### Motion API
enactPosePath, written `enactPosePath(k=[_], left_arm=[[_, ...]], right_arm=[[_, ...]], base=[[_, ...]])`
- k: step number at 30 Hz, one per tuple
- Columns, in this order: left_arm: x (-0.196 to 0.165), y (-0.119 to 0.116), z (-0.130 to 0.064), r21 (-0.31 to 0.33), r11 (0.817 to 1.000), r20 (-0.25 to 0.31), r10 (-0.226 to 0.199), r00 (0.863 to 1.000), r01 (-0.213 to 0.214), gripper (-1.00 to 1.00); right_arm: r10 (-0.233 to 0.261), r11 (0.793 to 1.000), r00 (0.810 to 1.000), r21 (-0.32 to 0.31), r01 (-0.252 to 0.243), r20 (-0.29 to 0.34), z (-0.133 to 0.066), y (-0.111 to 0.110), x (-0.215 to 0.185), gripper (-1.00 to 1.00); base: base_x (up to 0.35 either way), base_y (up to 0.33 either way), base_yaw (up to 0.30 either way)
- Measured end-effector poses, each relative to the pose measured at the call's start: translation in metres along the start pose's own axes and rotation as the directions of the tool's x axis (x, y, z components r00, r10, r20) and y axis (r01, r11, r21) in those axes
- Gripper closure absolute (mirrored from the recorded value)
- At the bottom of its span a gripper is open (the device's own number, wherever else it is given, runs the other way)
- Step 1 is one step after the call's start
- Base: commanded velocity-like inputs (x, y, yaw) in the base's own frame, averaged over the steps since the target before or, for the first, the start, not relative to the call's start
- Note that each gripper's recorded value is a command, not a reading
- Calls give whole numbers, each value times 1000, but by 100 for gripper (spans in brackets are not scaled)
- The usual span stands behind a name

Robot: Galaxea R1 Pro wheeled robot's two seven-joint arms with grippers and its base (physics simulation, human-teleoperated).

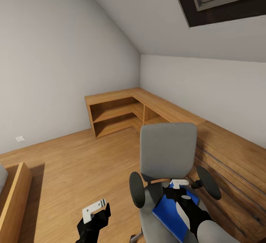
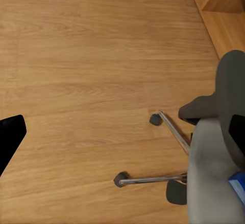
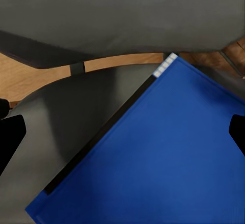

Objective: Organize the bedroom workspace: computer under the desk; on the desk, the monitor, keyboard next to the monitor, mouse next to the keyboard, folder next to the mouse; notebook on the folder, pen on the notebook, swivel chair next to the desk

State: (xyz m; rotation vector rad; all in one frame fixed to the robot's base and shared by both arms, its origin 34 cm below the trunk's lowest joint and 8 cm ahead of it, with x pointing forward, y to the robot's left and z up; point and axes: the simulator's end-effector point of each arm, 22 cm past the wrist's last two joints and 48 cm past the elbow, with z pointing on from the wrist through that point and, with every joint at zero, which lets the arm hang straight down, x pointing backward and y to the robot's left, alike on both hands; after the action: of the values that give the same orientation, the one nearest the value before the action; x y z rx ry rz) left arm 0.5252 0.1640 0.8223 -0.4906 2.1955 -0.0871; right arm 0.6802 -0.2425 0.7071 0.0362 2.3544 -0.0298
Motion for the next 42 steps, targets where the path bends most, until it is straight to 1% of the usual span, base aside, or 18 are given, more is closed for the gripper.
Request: enactPosePath(k=[11, 13, 16, 20, 42], left_arm=[[10, 4, 10, -4, 1000, 2, 3, 1000, -2, -100], [12, 5, 12, -4, 1000, 2, 3, 1000, -3, -100], [15, 6, 15, -5, 1000, 2, 3, 1000, -3, -100], [19, 7, 19, -5, 1000, 0, 2, 1000, -2, -100], [45, 15, 41, -8, 1000, -3, 1, 1000, -1, -100]], right_arm=[[-3, 1000, 1000, 0, 3, 7, 11, 0, 7, -100], [-6, 1000, 1000, -2, 6, 7, 13, 1, 8, -100], [-24, 1000, 1000, -9, 24, 8, 16, 5, 11, -100], [-31, 999, 999, -11, 31, 9, 21, 6, 15, -100], [-37, 999, 999, -14, 38, 10, 45, 8, 37, -100]], base=[[0, 0, 0], [0, 0, 0], [0, 0, 0], [0, 0, 0], [0, 0, 0]])
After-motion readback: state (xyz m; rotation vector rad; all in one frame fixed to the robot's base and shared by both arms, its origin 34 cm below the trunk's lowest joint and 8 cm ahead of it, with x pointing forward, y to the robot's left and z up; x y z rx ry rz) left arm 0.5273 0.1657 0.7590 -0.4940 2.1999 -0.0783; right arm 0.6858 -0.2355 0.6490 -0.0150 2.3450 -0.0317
